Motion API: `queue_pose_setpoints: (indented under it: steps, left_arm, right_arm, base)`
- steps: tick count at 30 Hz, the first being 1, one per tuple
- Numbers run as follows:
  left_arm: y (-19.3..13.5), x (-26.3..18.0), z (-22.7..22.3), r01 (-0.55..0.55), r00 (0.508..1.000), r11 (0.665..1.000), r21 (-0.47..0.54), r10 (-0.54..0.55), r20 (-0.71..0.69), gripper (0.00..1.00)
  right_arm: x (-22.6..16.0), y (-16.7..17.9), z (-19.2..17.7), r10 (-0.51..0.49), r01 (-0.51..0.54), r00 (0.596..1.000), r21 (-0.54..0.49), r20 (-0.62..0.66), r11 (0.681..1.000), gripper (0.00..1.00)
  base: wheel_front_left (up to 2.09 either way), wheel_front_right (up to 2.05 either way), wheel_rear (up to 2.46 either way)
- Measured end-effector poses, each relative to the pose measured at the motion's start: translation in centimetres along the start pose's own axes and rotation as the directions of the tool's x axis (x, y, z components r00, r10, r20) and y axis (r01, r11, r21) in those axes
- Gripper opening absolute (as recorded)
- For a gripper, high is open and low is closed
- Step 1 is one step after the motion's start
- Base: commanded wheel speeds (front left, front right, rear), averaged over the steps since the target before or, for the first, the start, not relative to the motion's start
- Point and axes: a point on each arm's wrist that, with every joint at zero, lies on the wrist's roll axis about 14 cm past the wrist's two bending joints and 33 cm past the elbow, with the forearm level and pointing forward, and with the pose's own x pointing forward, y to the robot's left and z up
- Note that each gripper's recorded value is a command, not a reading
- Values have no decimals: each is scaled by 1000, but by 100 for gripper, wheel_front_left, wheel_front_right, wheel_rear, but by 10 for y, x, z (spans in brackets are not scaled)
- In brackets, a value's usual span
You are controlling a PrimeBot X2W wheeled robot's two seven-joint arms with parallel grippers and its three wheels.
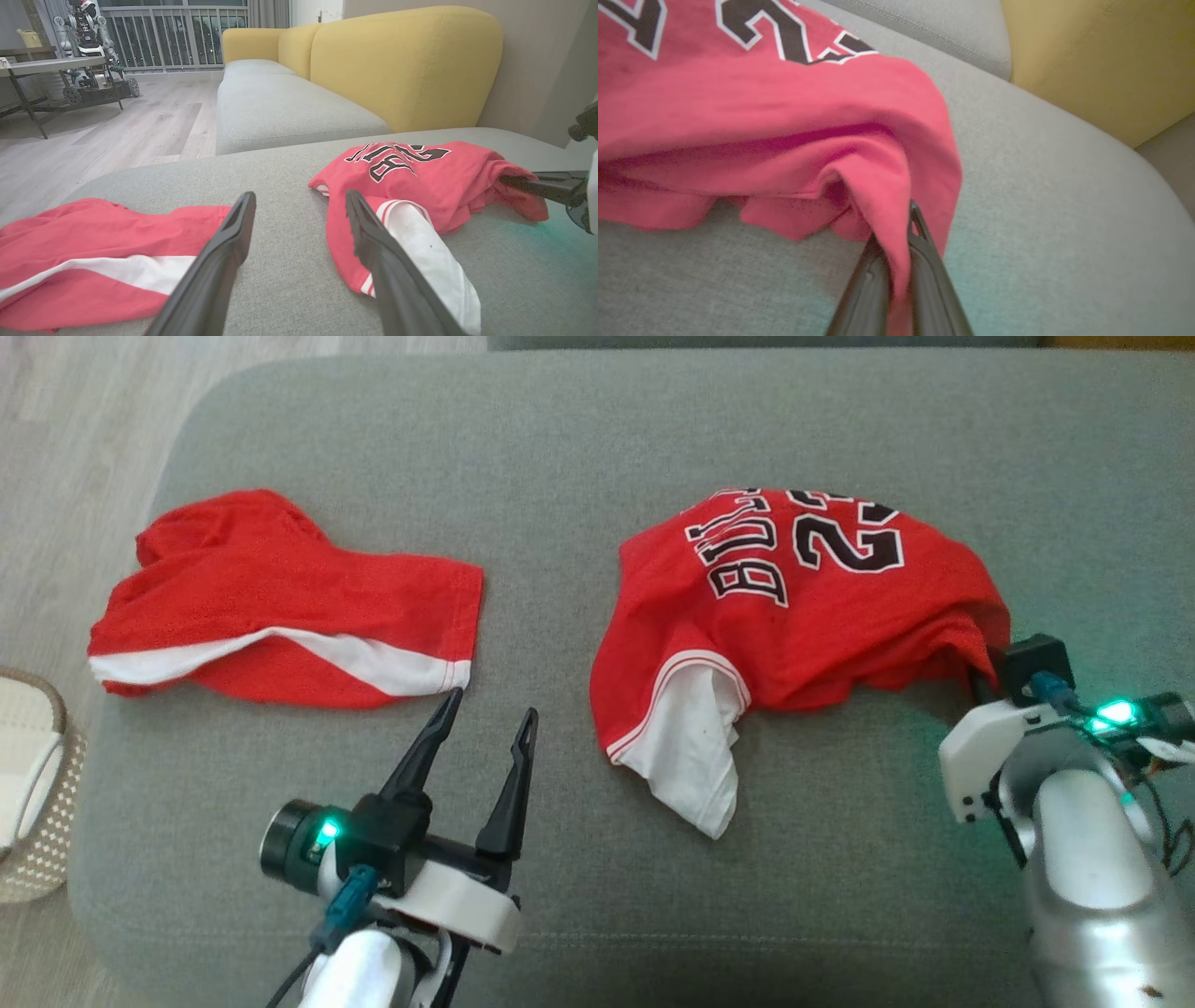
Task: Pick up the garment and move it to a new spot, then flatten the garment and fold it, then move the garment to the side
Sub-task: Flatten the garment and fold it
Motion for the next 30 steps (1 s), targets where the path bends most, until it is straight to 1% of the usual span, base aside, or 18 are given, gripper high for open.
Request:
queue_pose_setpoints:
  steps: [2, 5, 6, 9, 12, 15, 17, 19, 21, 23, 25, 27, 29, 30]
  left_arm:
    - [-1, -1, 4, 1, 1000, 1000, 2, -1, 12, 100]
    - [-3, -3, 11, 3, 999, 1000, 6, -3, 32, 100]
    - [-3, -3, 11, 3, 999, 1000, 6, -3, 32, 100]
    - [-9, -6, 18, 12, 999, 1000, 4, -12, 52, 100]
    - [-14, -11, 23, 16, 998, 1000, -1, -16, 69, 100]
    - [-17, -18, 24, 16, 997, 1000, -8, -16, 70, 100]
    - [-18, -20, 23, 11, 998, 1000, -8, -10, 69, 100]
    - [-17, -21, 23, 8, 998, 1000, -7, -8, 69, 100]
    - [-17, -22, 23, 6, 998, 1000, -7, -5, 69, 100]
    - [-16, -22, 22, 5, 998, 1000, -8, -4, 66, 100]
    - [-17, -21, 21, 6, 998, 1000, -9, -5, 62, 100]
    - [-17, -21, 20, 9, 998, 1000, -10, -8, 58, 100]
    - [-18, -20, 19, 11, 998, 1000, -11, -11, 54, 100]
    - [-18, -20, 18, 13, 998, 1000, -11, -12, 54, 100]
  right_arm:
    - [-1, -7, 12, -15, 16, 999, -40, 31, 999, 0]
    - [0, -19, 47, -35, 48, 992, -108, 120, 993, 0]
    - [0, -19, 47, -35, 48, 992, -108, 120, 993, 0]
    - [-3, -41, 100, -67, 114, 966, -176, 251, 978, 0]
    - [-12, -68, 156, -91, 199, 921, -257, 378, 946, 0]
    - [-26, -87, 202, -98, 277, 872, -318, 480, 907, 0]
    - [-33, -91, 224, -88, 307, 846, -346, 526, 886, 0]
    - [-34, -88, 231, -69, 312, 837, -371, 542, 874, 0]
    - [-29, -77, 221, -40, 279, 856, -396, 516, 875, 0]
    - [-18, -65, 191, -19, 220, 901, -419, 433, 881, 0]
    - [-9, -55, 145, -9, 146, 953, -431, 303, 890, 0]
    - [-6, -50, 90, -13, 75, 989, -423, 146, 903, 0]
    - [-8, -49, 44, -32, 28, 999, -405, -3, 914, 0]
    - [-11, -50, 28, -41, 16, 998, -390, -55, 921, 5]
  base:
    - [0, 0, 0]
    - [0, 0, 0]
    - [0, 0, 0]
    - [0, 0, 0]
    - [0, 0, 0]
    - [0, 0, 0]
    - [0, 0, 0]
    - [0, 0, 0]
    - [0, 0, 0]
    - [0, 0, 0]
    - [0, 0, 0]
    - [0, 0, 0]
    - [0, 0, 0]
    - [0, 0, 0]
